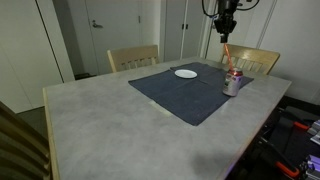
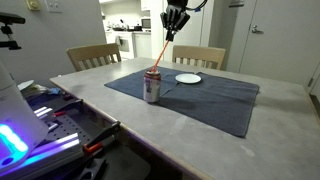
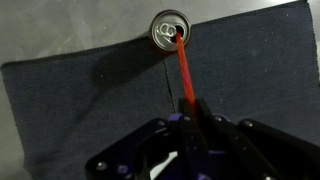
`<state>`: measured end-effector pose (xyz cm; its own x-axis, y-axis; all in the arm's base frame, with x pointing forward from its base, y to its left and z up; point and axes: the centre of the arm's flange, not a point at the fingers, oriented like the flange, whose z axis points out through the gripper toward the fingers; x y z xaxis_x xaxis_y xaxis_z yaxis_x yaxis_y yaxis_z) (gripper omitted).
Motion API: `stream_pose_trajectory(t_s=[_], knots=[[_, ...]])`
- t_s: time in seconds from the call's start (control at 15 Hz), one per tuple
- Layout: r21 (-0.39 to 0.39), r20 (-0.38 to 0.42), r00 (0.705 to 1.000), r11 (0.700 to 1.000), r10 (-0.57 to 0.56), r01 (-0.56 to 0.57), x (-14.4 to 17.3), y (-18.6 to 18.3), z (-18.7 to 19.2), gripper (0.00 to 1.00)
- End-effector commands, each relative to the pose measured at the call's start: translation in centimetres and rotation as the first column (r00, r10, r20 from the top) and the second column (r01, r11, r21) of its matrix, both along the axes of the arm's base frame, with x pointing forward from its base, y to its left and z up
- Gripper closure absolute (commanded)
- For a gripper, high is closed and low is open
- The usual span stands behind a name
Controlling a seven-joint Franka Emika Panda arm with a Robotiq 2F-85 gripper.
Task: Remove the straw from the can and place it on the table
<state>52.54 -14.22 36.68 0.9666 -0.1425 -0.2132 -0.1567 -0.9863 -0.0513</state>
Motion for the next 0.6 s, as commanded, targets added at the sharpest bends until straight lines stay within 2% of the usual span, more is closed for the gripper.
stream_pose_trajectory(t_s=[0.0,0.53], knots=[[-0.010,-0.015,1.000,1.000,0.009,-0.009,0.2,-0.8,-0.1,0.98],[-0.025,-0.043,0.993,0.994,-0.108,0.107,-1.1,-0.1,1.3,0.98]])
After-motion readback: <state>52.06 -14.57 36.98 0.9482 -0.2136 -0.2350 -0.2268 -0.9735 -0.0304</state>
